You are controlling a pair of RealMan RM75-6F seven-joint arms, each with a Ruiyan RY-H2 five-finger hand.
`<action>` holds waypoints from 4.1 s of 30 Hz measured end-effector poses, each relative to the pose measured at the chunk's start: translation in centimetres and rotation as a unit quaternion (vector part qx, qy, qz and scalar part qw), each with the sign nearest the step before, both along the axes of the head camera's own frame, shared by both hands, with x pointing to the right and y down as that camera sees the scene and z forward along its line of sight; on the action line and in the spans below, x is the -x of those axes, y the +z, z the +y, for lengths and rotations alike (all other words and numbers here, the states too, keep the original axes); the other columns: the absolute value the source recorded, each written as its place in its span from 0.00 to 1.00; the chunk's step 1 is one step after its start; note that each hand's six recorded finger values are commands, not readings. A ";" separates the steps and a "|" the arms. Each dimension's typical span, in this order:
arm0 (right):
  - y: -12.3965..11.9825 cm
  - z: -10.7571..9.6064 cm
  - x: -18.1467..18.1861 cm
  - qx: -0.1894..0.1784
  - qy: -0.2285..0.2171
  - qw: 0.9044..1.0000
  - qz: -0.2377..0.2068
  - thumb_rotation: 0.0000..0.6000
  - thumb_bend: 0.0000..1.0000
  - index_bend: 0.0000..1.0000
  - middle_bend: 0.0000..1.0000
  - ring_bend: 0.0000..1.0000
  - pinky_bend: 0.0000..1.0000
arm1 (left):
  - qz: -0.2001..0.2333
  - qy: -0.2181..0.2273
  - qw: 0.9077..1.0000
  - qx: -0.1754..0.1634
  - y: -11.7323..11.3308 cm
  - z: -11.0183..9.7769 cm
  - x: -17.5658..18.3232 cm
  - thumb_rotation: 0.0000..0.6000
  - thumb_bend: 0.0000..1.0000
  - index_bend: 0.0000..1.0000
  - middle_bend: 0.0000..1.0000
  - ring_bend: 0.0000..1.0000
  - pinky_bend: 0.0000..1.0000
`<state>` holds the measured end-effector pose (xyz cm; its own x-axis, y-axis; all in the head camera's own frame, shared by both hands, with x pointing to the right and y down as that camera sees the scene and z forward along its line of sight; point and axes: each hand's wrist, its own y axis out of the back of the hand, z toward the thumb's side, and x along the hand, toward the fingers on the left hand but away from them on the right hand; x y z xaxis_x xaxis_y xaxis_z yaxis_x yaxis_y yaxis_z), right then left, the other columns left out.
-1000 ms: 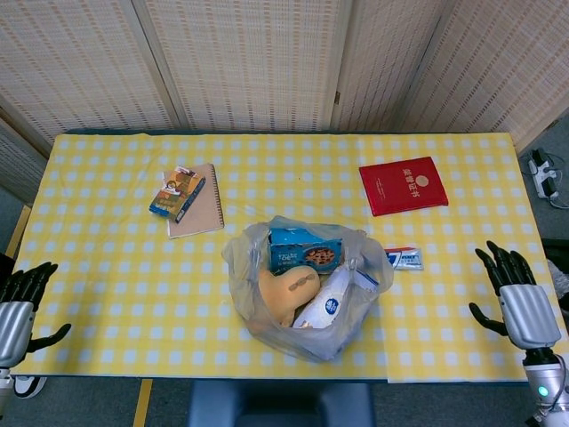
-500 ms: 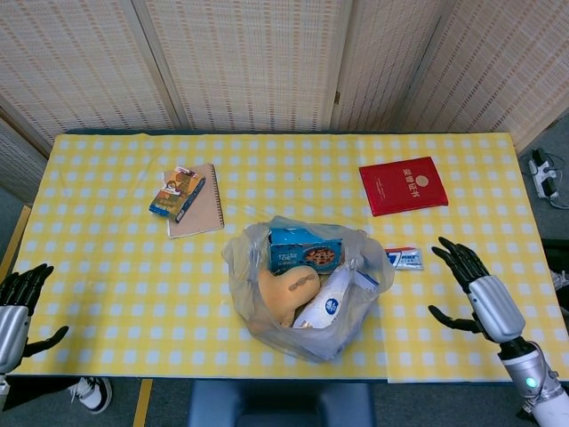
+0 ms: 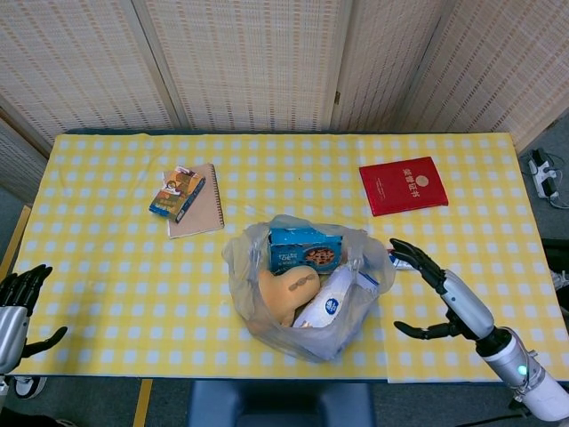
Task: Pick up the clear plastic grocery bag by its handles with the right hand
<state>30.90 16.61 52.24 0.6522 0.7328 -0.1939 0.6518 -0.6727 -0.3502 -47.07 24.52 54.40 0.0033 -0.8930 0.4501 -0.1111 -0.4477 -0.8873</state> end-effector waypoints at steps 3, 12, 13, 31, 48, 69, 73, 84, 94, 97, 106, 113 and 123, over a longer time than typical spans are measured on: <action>-0.4 0.0 0.5 0.018 -0.008 0.999 -0.032 1.00 0.28 0.00 0.00 0.00 0.00 | 0.000 -0.001 1.000 0.000 0.0 0.0 0.0 1.00 0.23 0.00 0.11 0.12 0.10; -0.3 0.2 1.3 0.053 -0.026 0.995 -0.076 1.00 0.28 0.00 0.00 0.00 0.00 | -0.001 -0.002 1.000 0.000 0.0 0.0 0.1 1.00 0.23 0.00 0.11 0.12 0.10; -0.2 0.2 1.4 0.058 -0.028 0.995 -0.079 1.00 0.28 0.00 0.00 0.00 0.00 | -0.001 -0.001 1.000 0.000 0.0 0.0 0.1 1.00 0.23 0.00 0.11 0.12 0.10; 2.0 0.2 4.3 0.143 -0.061 0.981 -0.117 1.00 0.28 0.00 0.00 0.00 0.00 | 0.003 0.001 1.000 0.002 0.1 0.0 0.1 1.00 0.23 0.00 0.11 0.12 0.10; 2.4 -1.8 8.1 0.199 -0.081 0.965 -0.153 1.00 0.28 0.00 0.00 0.00 0.00 | 0.008 0.001 1.000 -0.011 -0.7 0.1 0.1 1.00 0.23 0.00 0.11 0.12 0.10; 3.5 -2.5 12.6 0.253 -0.110 0.944 -0.183 1.00 0.26 0.00 0.00 0.00 0.00 | 0.016 -0.005 1.000 -0.022 -1.6 0.2 0.5 1.00 0.23 0.00 0.11 0.12 0.10; 3.5 -2.7 13.7 0.263 -0.120 0.938 -0.191 1.00 0.26 0.00 0.00 0.00 0.00 | 0.017 -0.006 1.000 -0.023 -1.7 0.2 0.6 1.00 0.22 0.00 0.11 0.12 0.10; 4.4 -3.2 16.5 0.272 -0.135 0.934 -0.186 1.00 0.26 0.00 0.00 0.00 0.00 | 0.024 -0.010 0.999 -0.030 -2.2 0.3 1.0 1.00 0.23 0.00 0.11 0.12 0.10; 4.5 -3.5 18.9 0.271 -0.154 0.931 -0.191 1.00 0.26 0.00 0.00 0.00 0.00 | 0.029 -0.014 0.999 -0.033 -2.5 0.2 1.3 1.00 0.23 0.00 0.11 0.12 0.10; 4.6 -3.5 19.3 0.271 -0.156 0.930 -0.193 1.00 0.26 0.00 0.00 0.00 0.00 | 0.031 -0.014 0.999 -0.035 -2.6 0.3 1.3 1.00 0.23 0.00 0.11 0.12 0.10; 4.4 -4.0 20.6 0.262 -0.163 0.929 -0.204 1.00 0.26 0.00 0.00 0.00 0.00 | 0.034 -0.016 0.999 -0.036 -2.8 0.3 1.5 1.00 0.23 0.00 0.11 0.12 0.10; 4.6 -4.3 21.7 0.259 -0.168 0.928 -0.208 1.00 0.26 0.00 0.00 0.00 0.00 | 0.036 -0.016 0.999 -0.036 -2.9 0.4 1.6 1.00 0.23 0.00 0.11 0.12 0.10; 4.6 -5.7 23.4 0.251 -0.166 0.926 -0.228 1.00 0.26 0.00 0.00 0.02 0.00 | 0.038 -0.019 0.998 -0.039 -3.2 0.4 1.8 1.00 0.23 0.00 0.11 0.12 0.10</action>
<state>7.53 10.88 56.89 0.9236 0.3688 -0.1048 0.3824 -0.8662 0.3217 -48.90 24.88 51.22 -0.0004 -0.9256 0.3785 -0.1952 -0.3712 -0.9078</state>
